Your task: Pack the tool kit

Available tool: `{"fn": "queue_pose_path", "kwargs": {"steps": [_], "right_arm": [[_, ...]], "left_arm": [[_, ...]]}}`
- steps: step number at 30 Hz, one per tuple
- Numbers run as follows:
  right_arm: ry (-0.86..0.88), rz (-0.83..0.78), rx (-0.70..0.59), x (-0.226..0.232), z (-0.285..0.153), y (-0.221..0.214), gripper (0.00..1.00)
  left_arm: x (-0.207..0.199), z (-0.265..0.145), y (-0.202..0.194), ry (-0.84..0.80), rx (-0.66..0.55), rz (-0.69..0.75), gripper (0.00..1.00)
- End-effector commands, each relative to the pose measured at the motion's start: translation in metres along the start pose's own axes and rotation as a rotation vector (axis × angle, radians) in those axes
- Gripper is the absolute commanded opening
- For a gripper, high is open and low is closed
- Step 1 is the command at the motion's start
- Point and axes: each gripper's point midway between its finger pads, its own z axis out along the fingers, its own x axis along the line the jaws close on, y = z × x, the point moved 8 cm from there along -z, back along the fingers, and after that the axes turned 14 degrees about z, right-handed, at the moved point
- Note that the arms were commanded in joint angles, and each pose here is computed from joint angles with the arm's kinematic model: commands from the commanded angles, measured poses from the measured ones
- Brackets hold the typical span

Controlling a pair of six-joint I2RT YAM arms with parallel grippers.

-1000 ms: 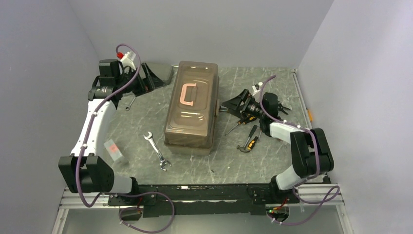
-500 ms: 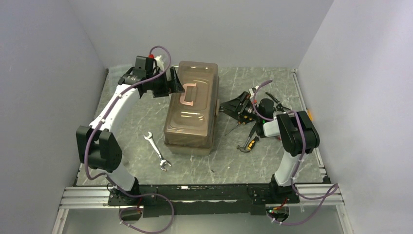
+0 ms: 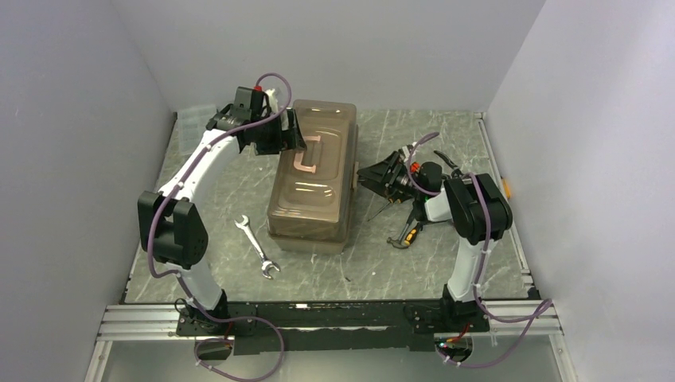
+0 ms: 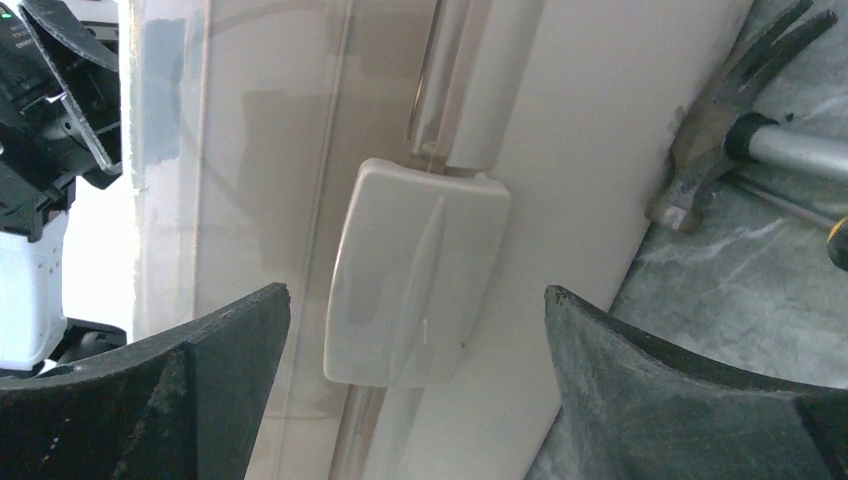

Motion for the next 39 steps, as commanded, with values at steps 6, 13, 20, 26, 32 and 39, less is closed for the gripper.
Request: {"fn": "queue_pose_path", "kwargs": {"steps": [6,13,20,26,32,39], "right_arm": [[0.083,-0.071,0.024,0.012,0.019,0.001,1.0],[0.13,-0.078,0.036,0.02,0.023,-0.001,1.0],[0.202,-0.068,0.066,0.029,0.034,-0.001,0.98],[0.266,-0.084,0.112,0.046,0.045,-0.005,0.95],[0.344,-0.032,0.161,0.058,0.048,-0.013,0.89],[0.392,-0.007,0.22,0.068,0.058,-0.025,0.83]], "left_arm": [[0.027,0.014,-0.034,-0.047,0.108,-0.052,0.88],[0.059,0.017,-0.06,-0.135,0.129,-0.176,0.85],[0.082,0.023,-0.078,-0.2,0.139,-0.263,0.82],[0.085,0.02,-0.072,-0.197,0.131,-0.246,0.82],[0.086,0.02,-0.072,-0.195,0.134,-0.248,0.81],[0.091,0.021,-0.073,-0.202,0.137,-0.272,0.81]]}}
